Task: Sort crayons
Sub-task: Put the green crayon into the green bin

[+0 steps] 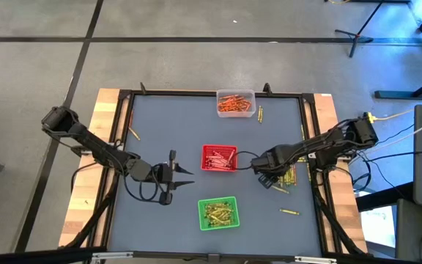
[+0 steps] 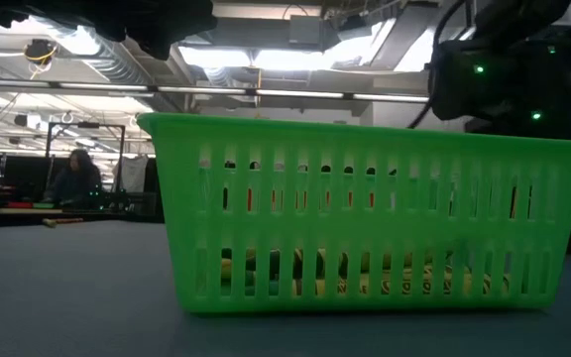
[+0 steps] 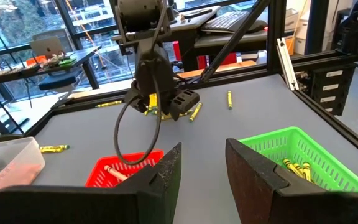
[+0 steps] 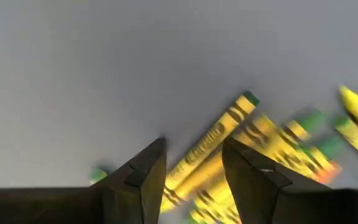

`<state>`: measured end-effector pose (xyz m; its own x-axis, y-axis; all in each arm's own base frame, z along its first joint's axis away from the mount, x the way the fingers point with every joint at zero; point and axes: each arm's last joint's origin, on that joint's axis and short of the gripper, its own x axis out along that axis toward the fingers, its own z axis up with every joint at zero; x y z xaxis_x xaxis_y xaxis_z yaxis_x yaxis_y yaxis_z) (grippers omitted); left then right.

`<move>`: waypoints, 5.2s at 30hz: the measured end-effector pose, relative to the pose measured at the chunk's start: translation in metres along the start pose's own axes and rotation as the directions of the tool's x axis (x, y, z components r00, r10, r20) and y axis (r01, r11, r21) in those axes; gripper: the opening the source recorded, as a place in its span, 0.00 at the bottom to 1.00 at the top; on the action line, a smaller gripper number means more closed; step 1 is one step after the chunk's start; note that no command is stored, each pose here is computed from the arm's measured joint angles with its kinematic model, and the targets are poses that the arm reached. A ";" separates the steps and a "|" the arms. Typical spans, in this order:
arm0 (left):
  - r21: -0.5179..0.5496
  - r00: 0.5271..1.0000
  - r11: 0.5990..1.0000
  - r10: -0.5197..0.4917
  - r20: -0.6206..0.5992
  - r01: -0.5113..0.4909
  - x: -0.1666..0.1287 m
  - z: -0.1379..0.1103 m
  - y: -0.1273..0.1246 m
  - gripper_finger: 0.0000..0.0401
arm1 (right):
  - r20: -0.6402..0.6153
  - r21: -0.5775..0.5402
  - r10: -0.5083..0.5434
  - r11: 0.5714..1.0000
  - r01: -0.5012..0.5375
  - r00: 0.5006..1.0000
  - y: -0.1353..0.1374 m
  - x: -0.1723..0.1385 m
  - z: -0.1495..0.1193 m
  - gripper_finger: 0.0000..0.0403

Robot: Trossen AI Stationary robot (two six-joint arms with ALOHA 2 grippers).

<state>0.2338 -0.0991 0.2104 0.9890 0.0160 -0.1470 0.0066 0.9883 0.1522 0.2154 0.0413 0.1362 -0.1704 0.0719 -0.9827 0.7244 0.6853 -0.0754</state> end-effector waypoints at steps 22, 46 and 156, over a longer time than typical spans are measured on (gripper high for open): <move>-0.002 1.000 1.000 0.000 0.003 0.000 0.000 0.000 0.000 0.27 | 0.044 -0.083 0.046 0.996 -0.043 0.998 0.002 0.010 0.002 0.14; -0.007 1.000 1.000 0.001 0.014 -0.001 0.000 0.002 0.000 0.27 | 0.078 -0.284 0.013 0.959 0.010 0.997 0.008 -0.004 0.006 0.03; -0.019 0.998 1.000 -0.001 0.058 0.002 0.000 0.006 0.001 0.27 | 0.163 -0.654 0.207 0.755 -0.052 0.965 0.088 -0.030 -0.130 0.03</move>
<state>0.2345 -0.0994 0.2164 0.9959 0.0065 -0.0903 0.0056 0.9911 0.1333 0.1974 0.1941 0.1813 0.0944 0.0931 -0.9912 0.1188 0.9874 0.1041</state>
